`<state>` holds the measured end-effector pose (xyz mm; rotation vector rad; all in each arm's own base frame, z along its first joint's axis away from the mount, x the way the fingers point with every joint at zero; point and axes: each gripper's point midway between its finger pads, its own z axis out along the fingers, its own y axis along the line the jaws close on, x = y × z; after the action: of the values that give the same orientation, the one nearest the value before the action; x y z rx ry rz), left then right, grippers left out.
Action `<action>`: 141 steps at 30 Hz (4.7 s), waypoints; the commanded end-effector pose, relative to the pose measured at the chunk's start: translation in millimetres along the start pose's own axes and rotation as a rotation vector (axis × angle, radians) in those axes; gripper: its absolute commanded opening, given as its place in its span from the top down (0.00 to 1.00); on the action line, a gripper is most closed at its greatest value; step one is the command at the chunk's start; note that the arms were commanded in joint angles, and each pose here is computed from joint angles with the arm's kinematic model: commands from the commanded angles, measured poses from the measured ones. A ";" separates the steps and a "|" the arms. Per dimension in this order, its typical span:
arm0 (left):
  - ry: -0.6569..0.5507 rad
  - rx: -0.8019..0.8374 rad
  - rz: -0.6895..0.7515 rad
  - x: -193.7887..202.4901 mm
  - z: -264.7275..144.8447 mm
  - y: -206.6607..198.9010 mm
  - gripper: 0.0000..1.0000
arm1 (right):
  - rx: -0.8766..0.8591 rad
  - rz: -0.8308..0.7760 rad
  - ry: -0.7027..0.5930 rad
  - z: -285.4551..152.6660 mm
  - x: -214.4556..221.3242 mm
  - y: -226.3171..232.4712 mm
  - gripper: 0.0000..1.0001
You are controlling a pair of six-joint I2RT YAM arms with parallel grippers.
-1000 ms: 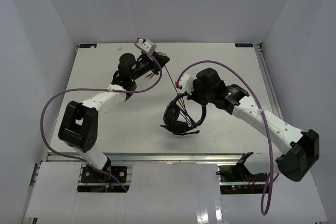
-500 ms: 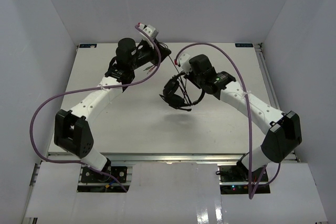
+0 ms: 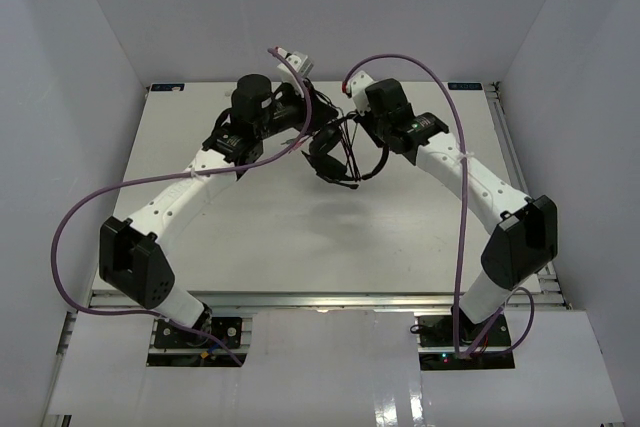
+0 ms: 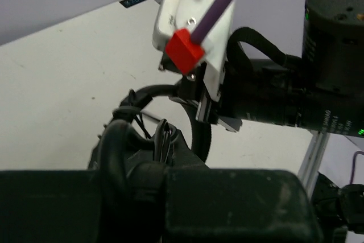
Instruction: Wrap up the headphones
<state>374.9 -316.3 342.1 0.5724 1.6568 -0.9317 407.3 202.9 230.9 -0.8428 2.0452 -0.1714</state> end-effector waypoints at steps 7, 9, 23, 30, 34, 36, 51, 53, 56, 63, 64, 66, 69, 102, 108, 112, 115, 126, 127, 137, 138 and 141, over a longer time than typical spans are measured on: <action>0.095 0.160 -0.167 15.7 -0.4 -71.3 1.00 | 0.050 0.166 -0.048 4.5 -16.9 -44.5 0.92; 0.120 0.177 -0.189 24.6 5.8 -77.5 1.00 | 0.048 0.179 -0.052 5.5 -18.7 -45.2 0.92; 0.329 0.271 -0.306 109.9 11.3 -142.0 1.00 | 0.056 0.273 -0.058 13.6 -16.0 -71.5 0.92; 0.402 0.210 -0.371 156.5 5.6 -140.0 0.91 | 0.069 0.304 -0.074 12.7 -20.3 -83.8 0.92; 0.423 0.159 -0.382 173.2 9.8 -133.5 0.86 | 0.072 0.317 -0.082 12.5 -23.8 -85.6 0.92; 0.426 0.133 -0.385 178.3 11.5 -128.9 0.80 | 0.073 0.318 -0.081 12.6 -23.5 -85.7 0.92; 0.460 0.079 -0.392 205.1 16.7 -116.6 0.67 | 0.052 0.335 -0.094 10.5 -25.6 -84.6 0.92; 0.469 0.080 -0.395 214.7 17.5 -115.0 0.73 | 0.043 0.342 -0.098 8.6 -26.3 -84.4 0.92; 0.458 0.075 -0.378 229.0 19.0 -113.7 0.78 | 0.021 0.367 -0.107 6.1 -28.1 -86.3 0.92; 0.405 0.057 -0.294 246.0 14.9 -115.4 0.80 | -0.057 0.448 -0.108 2.7 -30.9 -90.2 0.92; 0.397 0.057 -0.280 246.4 14.5 -116.1 0.81 | -0.074 0.464 -0.112 2.6 -32.3 -89.9 0.92; 0.379 0.054 -0.256 246.3 14.1 -116.6 0.81 | -0.121 0.494 -0.115 2.4 -33.7 -85.6 0.92; 0.356 0.051 -0.227 245.3 13.6 -118.3 0.82 | -0.189 0.536 -0.112 1.6 -33.1 -77.5 0.92; 0.332 -0.049 -0.050 277.7 -0.6 -126.1 0.88 | -0.185 0.545 -0.140 -15.2 -33.2 -80.3 0.92; 0.279 -0.125 -0.035 267.2 -10.7 -100.1 0.88 | -0.198 0.534 -0.148 -22.8 -32.8 -77.8 0.92; 0.222 -0.156 -0.006 249.3 -16.7 -87.8 0.88 | -0.209 0.521 -0.133 -23.7 -25.2 -72.9 0.92; 0.215 -0.190 0.027 243.9 -21.5 -75.1 0.87 | -0.219 0.492 -0.129 -25.1 -20.7 -70.2 0.92; 0.192 -0.234 0.053 238.7 -32.4 -46.2 0.41 | -0.250 0.394 -0.089 -28.3 -1.3 -60.6 0.92; 0.195 -0.228 0.052 239.0 -33.4 -47.1 0.36 | -0.244 0.391 -0.082 -27.0 1.0 -60.9 0.92; 0.137 -0.231 0.059 216.3 -80.8 -48.3 0.24 | -0.220 0.388 -0.022 -8.0 17.6 -61.7 0.92; 0.122 -0.240 0.058 210.2 -88.0 -47.7 0.23 | -0.221 0.389 -0.016 -5.2 18.2 -61.5 0.92; 0.080 -0.260 0.046 196.7 -105.5 -45.9 0.20 | -0.237 0.393 -0.001 1.8 18.8 -58.9 0.92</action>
<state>227.0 -296.9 154.0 0.5320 1.8421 -0.6657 416.5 141.4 225.8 -0.5691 2.2728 0.2711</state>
